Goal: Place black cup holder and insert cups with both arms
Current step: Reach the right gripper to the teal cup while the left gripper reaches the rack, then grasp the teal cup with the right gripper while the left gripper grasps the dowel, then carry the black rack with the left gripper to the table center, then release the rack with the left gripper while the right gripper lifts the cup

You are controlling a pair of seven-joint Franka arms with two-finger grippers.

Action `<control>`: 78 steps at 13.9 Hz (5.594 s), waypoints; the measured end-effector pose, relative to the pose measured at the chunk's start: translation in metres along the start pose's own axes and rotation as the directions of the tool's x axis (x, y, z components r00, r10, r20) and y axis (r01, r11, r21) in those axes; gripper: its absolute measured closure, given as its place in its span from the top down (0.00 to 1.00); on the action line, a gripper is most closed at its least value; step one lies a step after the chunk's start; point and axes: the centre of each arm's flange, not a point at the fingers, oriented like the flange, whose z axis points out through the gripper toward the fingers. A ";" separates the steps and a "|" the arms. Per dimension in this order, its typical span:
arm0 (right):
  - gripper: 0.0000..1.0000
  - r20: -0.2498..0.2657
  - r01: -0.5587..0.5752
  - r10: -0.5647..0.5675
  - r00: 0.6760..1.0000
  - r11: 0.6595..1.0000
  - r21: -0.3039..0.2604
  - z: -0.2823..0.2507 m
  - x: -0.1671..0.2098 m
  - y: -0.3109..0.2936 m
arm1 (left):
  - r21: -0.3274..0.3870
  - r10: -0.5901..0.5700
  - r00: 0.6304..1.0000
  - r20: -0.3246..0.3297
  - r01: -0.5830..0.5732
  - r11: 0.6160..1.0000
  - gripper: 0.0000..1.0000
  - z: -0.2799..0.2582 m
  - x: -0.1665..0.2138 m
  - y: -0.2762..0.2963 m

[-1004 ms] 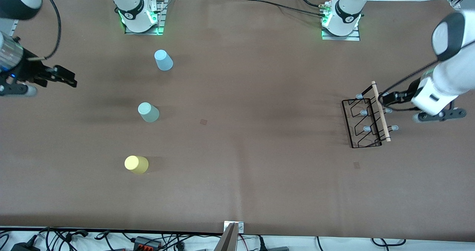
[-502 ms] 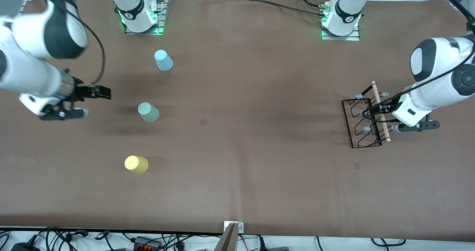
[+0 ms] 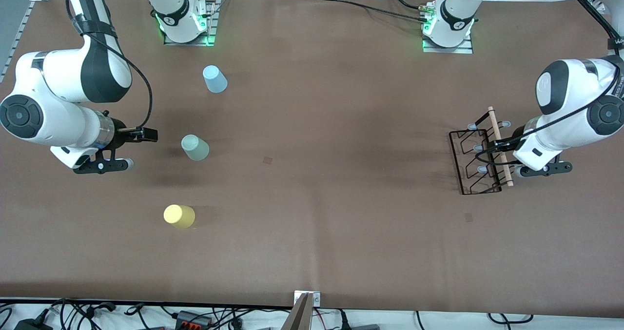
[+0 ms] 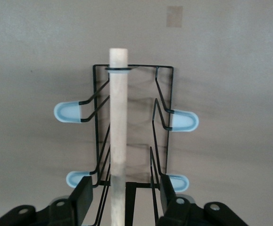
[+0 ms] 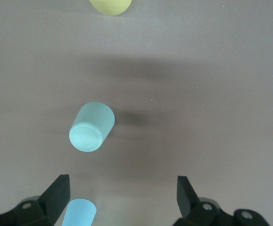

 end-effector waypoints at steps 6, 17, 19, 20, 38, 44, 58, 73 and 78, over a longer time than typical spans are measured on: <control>1.00 -0.056 0.000 0.001 0.998 1.000 0.008 -0.026 0.007 -0.001 | -0.004 -0.025 1.000 0.012 0.025 1.000 0.46 0.006 0.000 -0.015; 1.00 -0.020 -0.107 0.108 0.994 0.994 0.038 0.062 0.007 -0.031 | -0.002 -0.023 0.999 0.029 0.023 1.000 0.16 0.014 -0.003 -0.014; 1.00 0.001 -0.118 0.118 0.993 0.993 0.029 0.081 0.001 -0.045 | -0.002 -0.023 0.999 0.030 0.023 1.000 0.16 0.015 -0.003 -0.014; 1.00 0.003 -0.129 0.129 0.992 0.991 0.027 0.086 0.000 -0.049 | -0.002 -0.022 0.999 0.031 0.022 1.000 0.16 0.015 -0.003 -0.014; 1.00 -0.019 -0.243 0.243 0.970 0.970 0.017 0.184 -0.007 -0.073 | -0.117 0.192 0.980 0.048 -0.186 0.976 0.16 -0.051 -0.101 0.347; 0.71 -0.021 -0.247 0.247 0.969 0.969 0.019 0.183 -0.006 -0.071 | -0.153 0.170 0.980 0.100 -0.154 0.976 0.16 -0.017 -0.136 0.448; 0.66 -0.016 -0.191 0.191 0.981 0.981 0.019 0.039 0.020 -0.106 | -0.256 0.118 0.992 0.035 -0.105 0.961 0.17 0.008 -0.141 0.518; 0.66 0.037 0.117 -0.116 0.993 0.993 -0.032 0.031 -0.059 -0.295 | -0.149 0.214 0.977 0.014 -0.209 0.966 1.00 -0.125 -0.048 0.328; 0.66 0.055 0.210 -0.208 0.976 0.977 -0.031 0.042 -0.105 -0.370 | -0.151 0.190 0.982 0.024 -0.184 0.971 1.00 -0.124 -0.018 0.270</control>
